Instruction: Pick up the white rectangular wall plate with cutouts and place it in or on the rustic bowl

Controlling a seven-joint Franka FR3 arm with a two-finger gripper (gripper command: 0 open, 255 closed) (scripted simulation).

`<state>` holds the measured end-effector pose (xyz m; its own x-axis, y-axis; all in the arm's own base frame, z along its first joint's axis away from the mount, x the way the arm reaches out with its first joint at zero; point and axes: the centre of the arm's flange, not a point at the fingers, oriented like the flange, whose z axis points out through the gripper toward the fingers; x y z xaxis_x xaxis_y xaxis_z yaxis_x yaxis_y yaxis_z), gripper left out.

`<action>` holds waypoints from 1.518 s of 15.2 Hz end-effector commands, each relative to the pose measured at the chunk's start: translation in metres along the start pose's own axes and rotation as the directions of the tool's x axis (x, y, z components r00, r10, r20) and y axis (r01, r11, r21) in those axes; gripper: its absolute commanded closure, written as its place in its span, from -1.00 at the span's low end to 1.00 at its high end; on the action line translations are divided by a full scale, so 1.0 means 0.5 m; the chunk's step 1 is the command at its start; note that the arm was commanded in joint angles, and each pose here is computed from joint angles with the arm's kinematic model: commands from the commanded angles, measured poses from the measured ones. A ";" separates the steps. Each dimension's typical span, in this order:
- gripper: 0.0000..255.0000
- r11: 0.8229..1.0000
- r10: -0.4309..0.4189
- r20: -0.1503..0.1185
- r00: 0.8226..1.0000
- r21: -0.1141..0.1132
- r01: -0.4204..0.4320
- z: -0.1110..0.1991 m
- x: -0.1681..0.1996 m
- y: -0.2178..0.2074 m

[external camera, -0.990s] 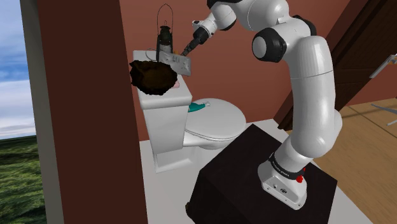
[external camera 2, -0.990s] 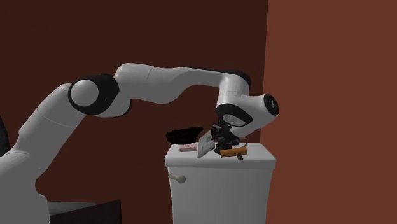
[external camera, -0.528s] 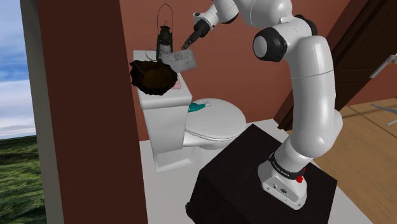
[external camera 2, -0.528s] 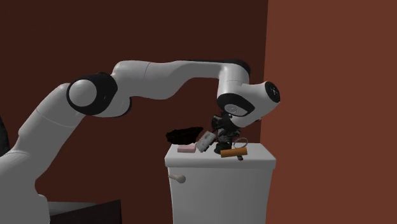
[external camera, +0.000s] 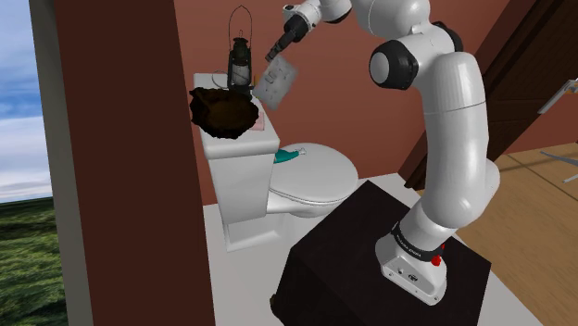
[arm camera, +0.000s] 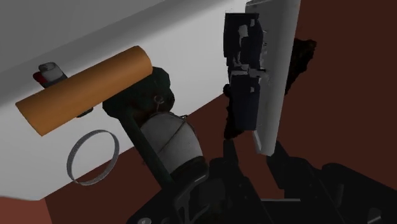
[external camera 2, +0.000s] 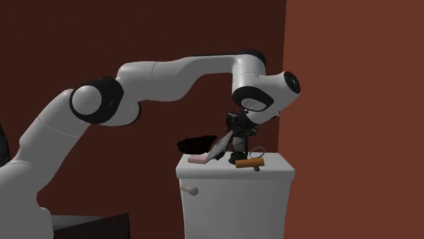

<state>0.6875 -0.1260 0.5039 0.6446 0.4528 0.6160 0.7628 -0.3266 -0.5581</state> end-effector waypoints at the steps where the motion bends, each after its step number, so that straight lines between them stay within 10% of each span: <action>1: 1.00 1.000 0.000 0.000 1.000 0.000 0.000 -0.011 0.013 -0.014; 16: 1.00 1.000 0.000 0.000 1.000 0.000 0.000 -0.094 0.105 -0.097; 23: 1.00 1.000 0.000 0.000 1.000 0.000 0.000 0.033 0.167 -0.216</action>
<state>0.6621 -0.0496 0.6031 0.6441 0.4534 0.6161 0.7631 -0.3256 -0.5582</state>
